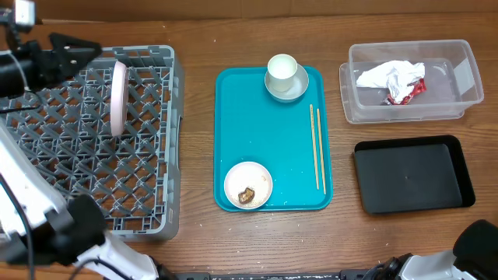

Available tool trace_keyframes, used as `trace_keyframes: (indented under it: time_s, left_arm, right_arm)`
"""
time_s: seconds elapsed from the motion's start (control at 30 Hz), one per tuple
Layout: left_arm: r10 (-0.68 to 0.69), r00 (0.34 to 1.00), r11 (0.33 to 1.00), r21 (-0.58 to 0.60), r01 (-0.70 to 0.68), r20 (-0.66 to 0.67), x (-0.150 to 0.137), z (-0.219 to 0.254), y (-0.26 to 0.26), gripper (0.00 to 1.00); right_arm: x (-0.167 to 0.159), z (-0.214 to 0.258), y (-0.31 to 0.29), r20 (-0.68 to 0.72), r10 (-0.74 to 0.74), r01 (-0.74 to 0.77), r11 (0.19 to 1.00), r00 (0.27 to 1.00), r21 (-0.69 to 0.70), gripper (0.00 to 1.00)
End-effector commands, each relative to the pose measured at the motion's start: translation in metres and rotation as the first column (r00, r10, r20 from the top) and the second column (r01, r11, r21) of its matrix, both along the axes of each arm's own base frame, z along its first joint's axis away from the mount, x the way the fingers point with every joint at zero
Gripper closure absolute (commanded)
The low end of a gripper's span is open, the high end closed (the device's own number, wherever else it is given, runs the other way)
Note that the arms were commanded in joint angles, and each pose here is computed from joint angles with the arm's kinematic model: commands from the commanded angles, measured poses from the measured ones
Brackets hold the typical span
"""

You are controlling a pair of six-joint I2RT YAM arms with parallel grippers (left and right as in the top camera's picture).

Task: Sort waste into correct bins and load items into the dishwasher
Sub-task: 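Release the plate and pull the left gripper back from the rack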

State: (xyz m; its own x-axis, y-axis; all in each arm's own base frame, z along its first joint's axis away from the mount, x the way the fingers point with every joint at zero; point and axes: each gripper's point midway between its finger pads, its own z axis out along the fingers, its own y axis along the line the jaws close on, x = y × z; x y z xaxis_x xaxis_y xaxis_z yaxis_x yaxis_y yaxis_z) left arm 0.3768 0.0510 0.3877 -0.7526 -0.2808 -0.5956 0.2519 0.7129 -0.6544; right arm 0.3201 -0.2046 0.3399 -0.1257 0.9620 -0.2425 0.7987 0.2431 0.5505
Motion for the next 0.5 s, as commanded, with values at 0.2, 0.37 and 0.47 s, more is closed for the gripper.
trace_keyframes:
  time_s: [0.2,0.37,0.47]
  left_arm:
    - [-0.178,0.979,0.949,0.246,0.197,-0.098,-0.043,0.009,-0.141,0.0]
    - [-0.341,0.919,0.838,0.378,0.393,-0.199,-0.057,-0.029,-0.214,0.0]
    - [-0.336,0.904,0.78,0.46,0.425,-0.266,-0.051,-0.059,-0.242,0.0]
  right_arm:
    - [0.001,0.002,0.001,0.01,0.002,-0.002,1.0,1.0,0.0,0.0]
    - [0.001,0.002,0.001,0.01,0.002,-0.002,1.0,1.0,-0.001,0.0]
    - [0.001,0.002,0.001,0.01,0.002,-0.002,1.0,1.0,-0.001,0.0]
